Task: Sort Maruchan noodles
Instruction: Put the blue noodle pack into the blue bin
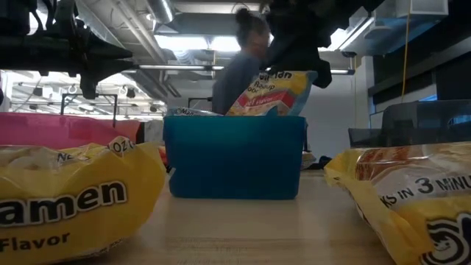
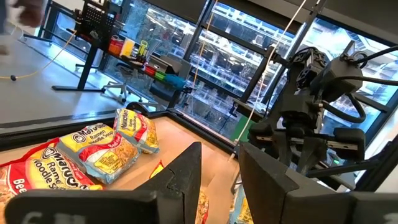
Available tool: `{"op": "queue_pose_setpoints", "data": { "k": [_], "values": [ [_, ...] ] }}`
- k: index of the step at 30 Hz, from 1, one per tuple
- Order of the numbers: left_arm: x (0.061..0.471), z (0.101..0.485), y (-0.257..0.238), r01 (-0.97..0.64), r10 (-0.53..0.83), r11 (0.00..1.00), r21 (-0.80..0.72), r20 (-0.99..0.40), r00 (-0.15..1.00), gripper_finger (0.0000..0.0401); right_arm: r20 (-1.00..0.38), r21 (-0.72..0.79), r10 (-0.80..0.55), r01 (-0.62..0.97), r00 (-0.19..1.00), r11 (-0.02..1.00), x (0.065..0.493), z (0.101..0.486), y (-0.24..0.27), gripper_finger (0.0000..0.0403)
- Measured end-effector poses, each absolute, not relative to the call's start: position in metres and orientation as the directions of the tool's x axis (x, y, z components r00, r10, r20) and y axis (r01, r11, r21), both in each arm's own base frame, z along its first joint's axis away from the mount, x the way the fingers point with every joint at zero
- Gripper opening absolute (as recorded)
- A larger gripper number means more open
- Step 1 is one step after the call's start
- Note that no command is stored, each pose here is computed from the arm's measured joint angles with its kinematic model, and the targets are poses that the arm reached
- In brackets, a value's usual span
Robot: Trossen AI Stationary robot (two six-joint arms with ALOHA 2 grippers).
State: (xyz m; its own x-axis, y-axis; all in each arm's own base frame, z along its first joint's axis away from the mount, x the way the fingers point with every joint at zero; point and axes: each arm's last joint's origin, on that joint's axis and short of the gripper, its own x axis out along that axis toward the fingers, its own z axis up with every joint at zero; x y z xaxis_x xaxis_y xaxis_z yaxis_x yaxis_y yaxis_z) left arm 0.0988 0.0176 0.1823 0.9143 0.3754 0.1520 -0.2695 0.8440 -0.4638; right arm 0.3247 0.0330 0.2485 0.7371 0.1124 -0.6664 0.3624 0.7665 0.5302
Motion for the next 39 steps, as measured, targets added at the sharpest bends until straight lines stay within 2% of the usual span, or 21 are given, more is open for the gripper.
{"op": "queue_pose_setpoints", "data": {
  "k": [4, 14, 21, 25, 31, 34, 36, 39],
  "values": [
    [0.099, 0.182, 0.018, -0.272, 0.376, 0.846, -0.458, 0.152, 0.914, 0.0102, -0.609, 0.605, 0.224, 0.263, 0.761, 0.751, 0.328, 0.254, 0.037, 0.012],
    [0.099, 0.182, 0.018, -0.274, 0.377, 0.846, -0.458, 0.15, 0.914, 0.0102, -0.587, 0.605, 0.205, 0.256, 0.783, 0.754, 0.33, 0.256, 0.036, 0.0133],
    [0.099, 0.182, 0.018, -0.274, 0.377, 0.846, -0.457, 0.149, 0.914, 0.0102, -0.507, 0.732, 0.427, 0.111, 0.749, 0.673, 0.332, 0.262, 0.043, 0.0133],
    [0.099, 0.182, 0.018, -0.274, 0.376, 0.846, -0.457, 0.149, 0.915, 0.0102, -0.523, 0.77, 0.51, 0.122, 0.683, 0.626, 0.327, 0.259, 0.049, 0.0133],
    [0.099, 0.182, 0.018, -0.273, 0.376, 0.846, -0.457, 0.149, 0.915, 0.0102, -0.766, 0.622, 0.419, 0.398, 0.487, 0.674, 0.304, 0.236, 0.058, 0.0133],
    [0.099, 0.182, 0.018, -0.273, 0.376, 0.846, -0.458, 0.149, 0.915, 0.0102, -0.807, 0.585, 0.421, 0.463, 0.414, 0.666, 0.296, 0.232, 0.065, 0.0133],
    [0.099, 0.182, 0.018, -0.273, 0.376, 0.846, -0.458, 0.149, 0.915, 0.0102, -0.819, 0.563, 0.387, 0.462, 0.423, 0.685, 0.296, 0.231, 0.069, 0.0133],
    [0.099, 0.182, 0.018, -0.274, 0.376, 0.846, -0.457, 0.148, 0.915, 0.0102, -0.844, 0.494, 0.263, 0.486, 0.468, 0.72, 0.296, 0.231, 0.07, 0.0133]
  ]
}}
